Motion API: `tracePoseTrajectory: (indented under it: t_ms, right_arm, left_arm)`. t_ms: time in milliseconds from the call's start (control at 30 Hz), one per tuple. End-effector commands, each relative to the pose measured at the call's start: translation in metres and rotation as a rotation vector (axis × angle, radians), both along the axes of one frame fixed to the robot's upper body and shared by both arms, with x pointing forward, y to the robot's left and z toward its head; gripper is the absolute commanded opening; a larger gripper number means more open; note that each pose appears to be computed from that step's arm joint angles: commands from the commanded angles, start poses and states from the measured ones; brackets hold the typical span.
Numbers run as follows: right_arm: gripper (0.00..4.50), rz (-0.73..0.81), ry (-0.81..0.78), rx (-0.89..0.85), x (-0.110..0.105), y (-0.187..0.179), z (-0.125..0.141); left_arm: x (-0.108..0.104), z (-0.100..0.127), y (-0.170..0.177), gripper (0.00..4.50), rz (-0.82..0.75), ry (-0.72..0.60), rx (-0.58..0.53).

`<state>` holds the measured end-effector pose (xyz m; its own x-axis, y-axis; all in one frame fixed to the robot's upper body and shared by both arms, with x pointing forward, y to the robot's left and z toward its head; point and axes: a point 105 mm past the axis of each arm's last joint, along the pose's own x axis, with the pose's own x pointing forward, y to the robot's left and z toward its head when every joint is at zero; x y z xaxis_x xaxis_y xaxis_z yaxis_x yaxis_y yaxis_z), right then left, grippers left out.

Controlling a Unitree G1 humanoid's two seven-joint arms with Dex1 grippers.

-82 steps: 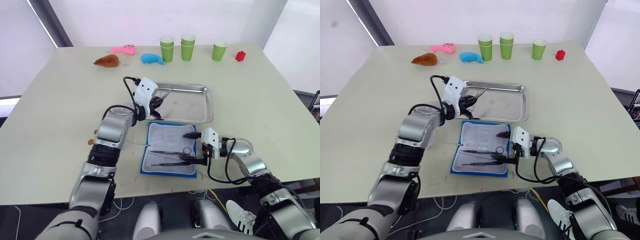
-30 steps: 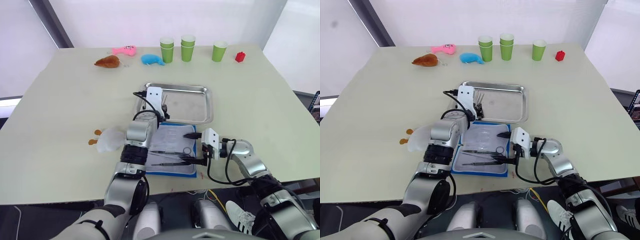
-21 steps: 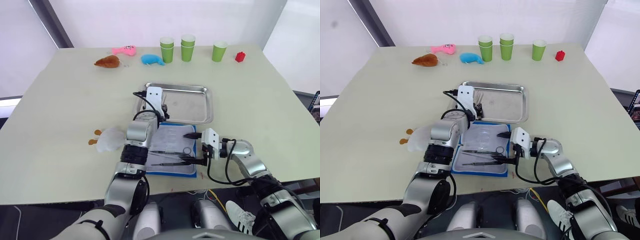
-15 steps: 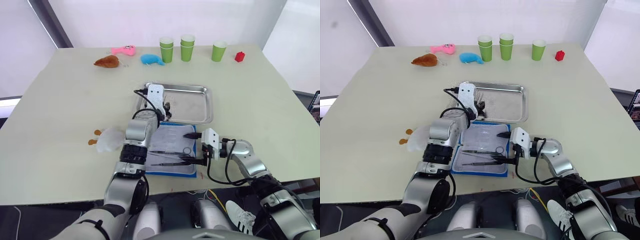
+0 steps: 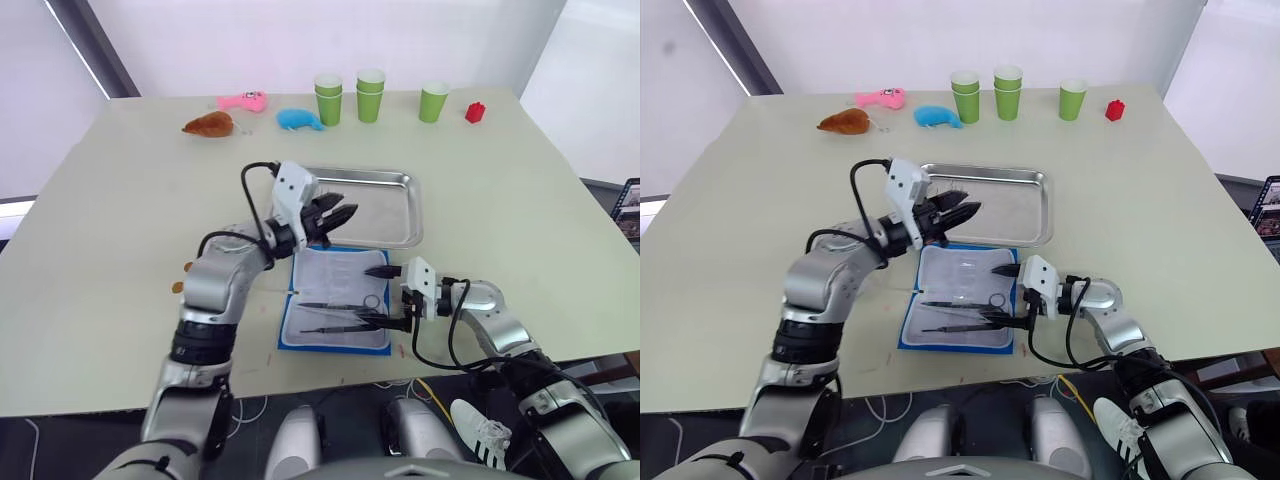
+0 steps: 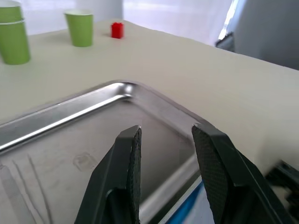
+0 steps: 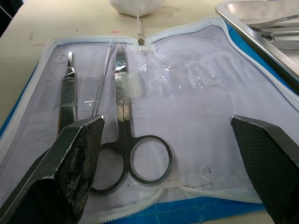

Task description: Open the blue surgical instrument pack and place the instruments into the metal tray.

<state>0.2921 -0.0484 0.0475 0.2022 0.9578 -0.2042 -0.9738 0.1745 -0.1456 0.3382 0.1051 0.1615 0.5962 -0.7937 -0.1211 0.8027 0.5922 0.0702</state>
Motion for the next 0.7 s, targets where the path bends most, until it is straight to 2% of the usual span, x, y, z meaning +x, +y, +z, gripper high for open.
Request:
tracePoseTrajectory:
  t_ms: [33,200,433,467,500,567,600,633,667,700]
  right_arm:
    - [4.5,0.004,0.184,-0.187,-0.027,-0.016,-0.062]
    - [4.5,0.002,0.183,-0.182,-0.028,-0.016,-0.062]
    - [4.5,0.003,0.177,-0.183,-0.026,-0.018,-0.06]
    - [4.5,0.003,0.176,-0.183,-0.026,-0.018,-0.06]
    - [4.5,0.003,0.175,-0.183,-0.026,-0.019,-0.06]
    - [4.5,0.003,0.174,-0.183,-0.027,-0.02,-0.059]
    - [4.5,0.003,0.172,-0.184,-0.027,-0.021,-0.059]
    - [4.5,0.004,0.168,-0.181,-0.027,-0.021,-0.058]
    - [4.5,0.005,0.164,-0.177,-0.027,-0.021,-0.056]
    - [4.5,0.005,0.16,-0.173,-0.027,-0.021,-0.055]
  left_arm:
    - [-0.019,0.008,0.006,1.81,-0.133,-0.084,0.062]
    - [-0.04,0.001,0.026,1.81,-0.271,-0.079,0.133]
    - [-0.059,-0.004,0.062,1.81,-0.404,-0.079,0.223]
    - [-0.061,-0.005,0.067,2.26,-0.423,-0.081,0.24]
    - [-0.063,-0.006,0.072,2.35,-0.438,-0.084,0.253]
    - [-0.067,-0.007,0.08,3.03,-0.466,-0.082,0.269]
    - [-0.069,-0.008,0.084,3.52,-0.479,-0.075,0.275]
    - [-0.072,-0.011,0.088,4.21,-0.501,-0.071,0.294]
    - [-0.074,-0.013,0.091,4.44,-0.517,-0.066,0.308]
    - [-0.076,-0.015,0.093,4.44,-0.53,-0.065,0.317]
